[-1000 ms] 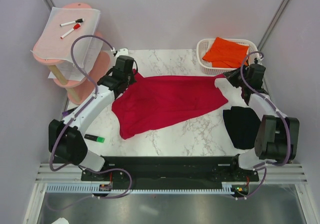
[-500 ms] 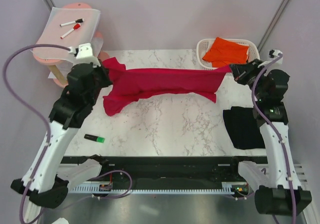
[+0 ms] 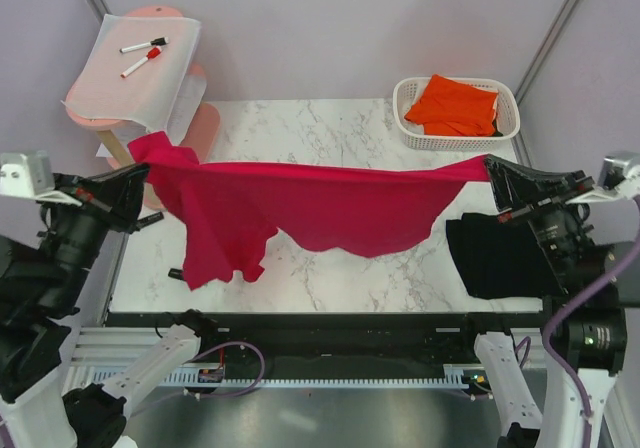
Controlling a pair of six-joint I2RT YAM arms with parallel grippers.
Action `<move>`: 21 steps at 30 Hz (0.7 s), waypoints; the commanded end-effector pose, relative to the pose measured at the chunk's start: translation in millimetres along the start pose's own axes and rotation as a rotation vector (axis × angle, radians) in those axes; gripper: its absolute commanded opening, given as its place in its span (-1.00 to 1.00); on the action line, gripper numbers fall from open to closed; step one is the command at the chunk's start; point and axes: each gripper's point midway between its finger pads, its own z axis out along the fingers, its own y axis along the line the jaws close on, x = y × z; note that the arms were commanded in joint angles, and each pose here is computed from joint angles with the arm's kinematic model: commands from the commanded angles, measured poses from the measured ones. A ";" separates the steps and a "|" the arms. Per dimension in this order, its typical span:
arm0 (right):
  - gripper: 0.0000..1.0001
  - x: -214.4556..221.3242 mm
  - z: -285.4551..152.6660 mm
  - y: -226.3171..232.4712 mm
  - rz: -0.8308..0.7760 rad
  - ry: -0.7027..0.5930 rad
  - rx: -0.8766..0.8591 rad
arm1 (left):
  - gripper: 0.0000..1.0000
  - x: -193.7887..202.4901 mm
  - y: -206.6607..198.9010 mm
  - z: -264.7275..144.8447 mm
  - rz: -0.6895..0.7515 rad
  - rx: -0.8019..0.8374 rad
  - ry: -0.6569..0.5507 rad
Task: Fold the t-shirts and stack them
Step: Flatten out the tshirt
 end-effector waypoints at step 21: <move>-1.00 202.1 65.1 -213.6 0.165 0.321 0.522 | -0.96 257.8 35.5 228.7 0.289 -0.264 0.680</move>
